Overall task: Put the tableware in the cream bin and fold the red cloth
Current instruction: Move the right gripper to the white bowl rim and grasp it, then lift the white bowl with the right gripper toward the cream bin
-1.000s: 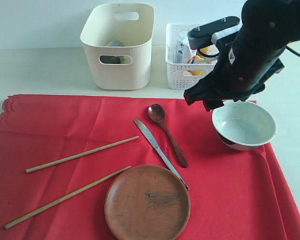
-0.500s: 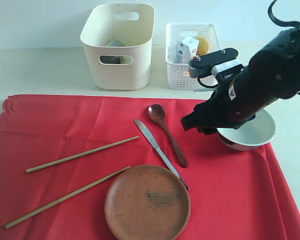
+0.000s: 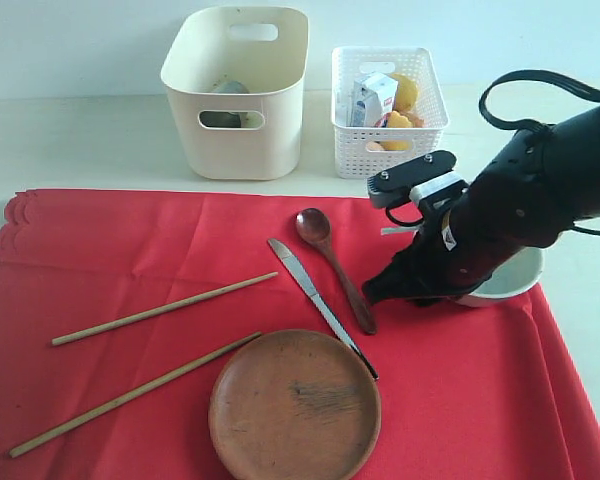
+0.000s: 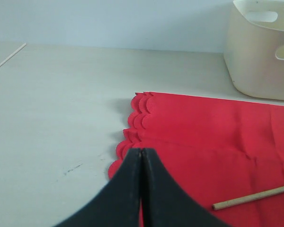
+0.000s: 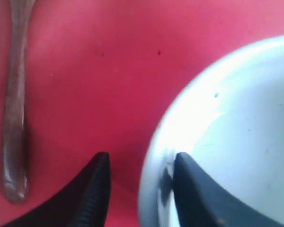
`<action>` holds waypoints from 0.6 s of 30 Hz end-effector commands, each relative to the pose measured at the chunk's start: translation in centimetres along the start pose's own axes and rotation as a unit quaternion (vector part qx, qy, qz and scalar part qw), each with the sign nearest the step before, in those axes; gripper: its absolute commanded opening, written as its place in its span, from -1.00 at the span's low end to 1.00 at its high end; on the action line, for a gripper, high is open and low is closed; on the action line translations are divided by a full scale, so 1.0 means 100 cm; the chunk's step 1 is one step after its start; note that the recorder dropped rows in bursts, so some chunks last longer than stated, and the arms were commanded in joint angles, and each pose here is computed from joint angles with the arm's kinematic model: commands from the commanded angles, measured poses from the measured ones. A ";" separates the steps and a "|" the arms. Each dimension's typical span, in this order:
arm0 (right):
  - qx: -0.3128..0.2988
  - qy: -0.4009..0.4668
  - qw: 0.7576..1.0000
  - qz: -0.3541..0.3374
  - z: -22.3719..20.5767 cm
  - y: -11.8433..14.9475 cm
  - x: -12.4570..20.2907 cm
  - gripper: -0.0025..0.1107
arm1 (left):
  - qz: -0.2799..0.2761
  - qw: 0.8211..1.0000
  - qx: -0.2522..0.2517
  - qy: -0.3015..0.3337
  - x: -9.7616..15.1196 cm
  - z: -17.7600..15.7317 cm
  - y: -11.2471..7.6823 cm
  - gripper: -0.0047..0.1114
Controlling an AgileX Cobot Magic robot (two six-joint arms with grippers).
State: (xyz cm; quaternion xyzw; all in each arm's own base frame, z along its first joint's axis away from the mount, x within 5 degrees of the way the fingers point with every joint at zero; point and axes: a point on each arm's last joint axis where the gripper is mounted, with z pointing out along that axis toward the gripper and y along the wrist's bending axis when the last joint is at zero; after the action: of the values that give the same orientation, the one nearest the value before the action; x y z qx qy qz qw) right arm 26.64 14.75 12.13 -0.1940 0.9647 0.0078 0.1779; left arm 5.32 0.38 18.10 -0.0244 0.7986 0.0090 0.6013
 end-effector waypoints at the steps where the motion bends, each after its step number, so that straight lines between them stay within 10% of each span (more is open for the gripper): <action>1: 0.000 -0.001 1.000 0.000 0.002 -0.001 0.001 -0.67 | 0.000 1.000 0.004 -0.005 0.000 0.000 0.000 -0.92; 5: 0.004 0.004 1.000 0.006 0.000 -0.002 0.002 -0.96 | 0.000 1.000 0.004 -0.005 0.000 0.000 0.000 -0.92; 18: -0.045 -0.216 0.975 0.022 -0.095 -0.003 -0.035 -0.96 | 0.000 1.000 0.004 -0.005 0.000 0.000 0.000 -0.92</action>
State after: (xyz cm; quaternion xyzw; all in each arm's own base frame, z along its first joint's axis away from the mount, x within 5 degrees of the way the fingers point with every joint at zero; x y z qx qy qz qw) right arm 26.21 14.57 19.06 -0.1757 0.9374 0.0566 0.2952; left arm 5.32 0.38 18.10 -0.0244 0.7986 0.0090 0.6013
